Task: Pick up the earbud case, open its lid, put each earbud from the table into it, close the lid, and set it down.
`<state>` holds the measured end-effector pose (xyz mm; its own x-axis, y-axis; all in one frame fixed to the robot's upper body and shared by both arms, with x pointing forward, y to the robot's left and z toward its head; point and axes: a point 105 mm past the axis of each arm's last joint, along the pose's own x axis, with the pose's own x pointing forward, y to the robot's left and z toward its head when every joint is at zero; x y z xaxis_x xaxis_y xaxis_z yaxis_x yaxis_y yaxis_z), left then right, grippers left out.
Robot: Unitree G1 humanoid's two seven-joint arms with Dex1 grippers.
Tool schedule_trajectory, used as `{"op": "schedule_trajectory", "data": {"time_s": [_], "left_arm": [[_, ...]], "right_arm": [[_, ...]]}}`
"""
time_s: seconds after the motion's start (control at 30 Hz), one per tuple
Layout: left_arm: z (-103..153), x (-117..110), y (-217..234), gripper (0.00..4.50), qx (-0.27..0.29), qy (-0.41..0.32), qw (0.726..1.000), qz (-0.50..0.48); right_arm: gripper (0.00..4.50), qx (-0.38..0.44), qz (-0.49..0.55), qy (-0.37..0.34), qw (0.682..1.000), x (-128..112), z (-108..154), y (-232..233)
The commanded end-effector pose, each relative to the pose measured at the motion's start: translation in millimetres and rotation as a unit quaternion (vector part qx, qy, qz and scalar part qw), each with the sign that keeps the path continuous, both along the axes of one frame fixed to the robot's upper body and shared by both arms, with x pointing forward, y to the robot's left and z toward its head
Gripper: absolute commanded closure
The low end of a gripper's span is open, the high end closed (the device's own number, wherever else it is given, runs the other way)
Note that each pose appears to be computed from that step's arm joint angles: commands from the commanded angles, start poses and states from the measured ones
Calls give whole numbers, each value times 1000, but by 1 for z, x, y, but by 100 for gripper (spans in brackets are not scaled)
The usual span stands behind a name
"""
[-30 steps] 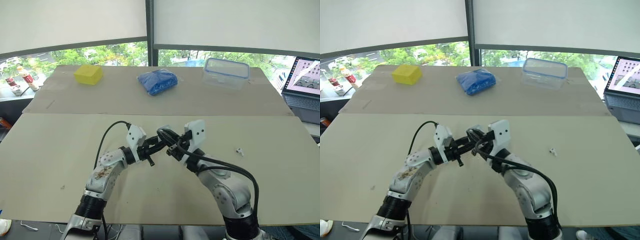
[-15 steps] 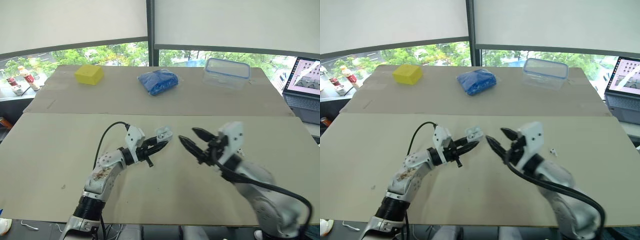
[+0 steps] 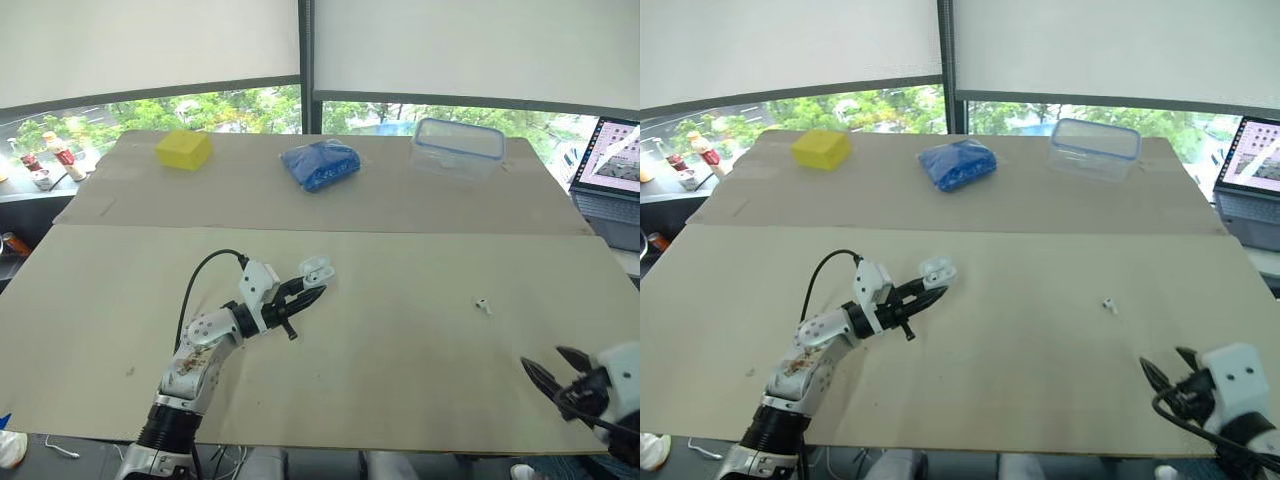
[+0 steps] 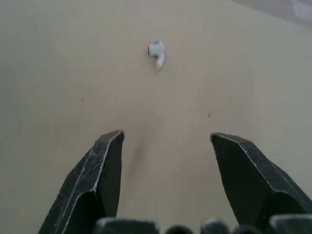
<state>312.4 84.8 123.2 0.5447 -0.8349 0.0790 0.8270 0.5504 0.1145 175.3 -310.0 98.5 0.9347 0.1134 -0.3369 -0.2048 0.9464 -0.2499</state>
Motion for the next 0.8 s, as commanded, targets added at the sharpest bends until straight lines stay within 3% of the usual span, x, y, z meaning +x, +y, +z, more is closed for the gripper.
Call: {"op": "schedule_trajectory", "data": {"time_s": [0.03, 0.17, 0.33, 0.63, 0.8], "left_arm": [[11, -2, 0, 391, 0, -29, 1000, -2], [11, -2, 0, 391, 1, -27, 1000, -2], [9, -3, 0, 391, 3, -23, 1000, -5], [7, -7, -8, 391, 0, -17, 1000, -19], [6, -8, -10, 391, -2, -15, 1000, -23]], "right_arm": [[110, -5, -3, -3, 1000, -10, 2, -8], [0, 2, -1, -6, 1000, -7, 3, -7], [0, 1, 29, -18, 999, 18, 12, 5], [0, 15, 69, -22, 997, 99, 22, 16], [0, 11, 69, -11, 997, 121, 13, 12]]}}
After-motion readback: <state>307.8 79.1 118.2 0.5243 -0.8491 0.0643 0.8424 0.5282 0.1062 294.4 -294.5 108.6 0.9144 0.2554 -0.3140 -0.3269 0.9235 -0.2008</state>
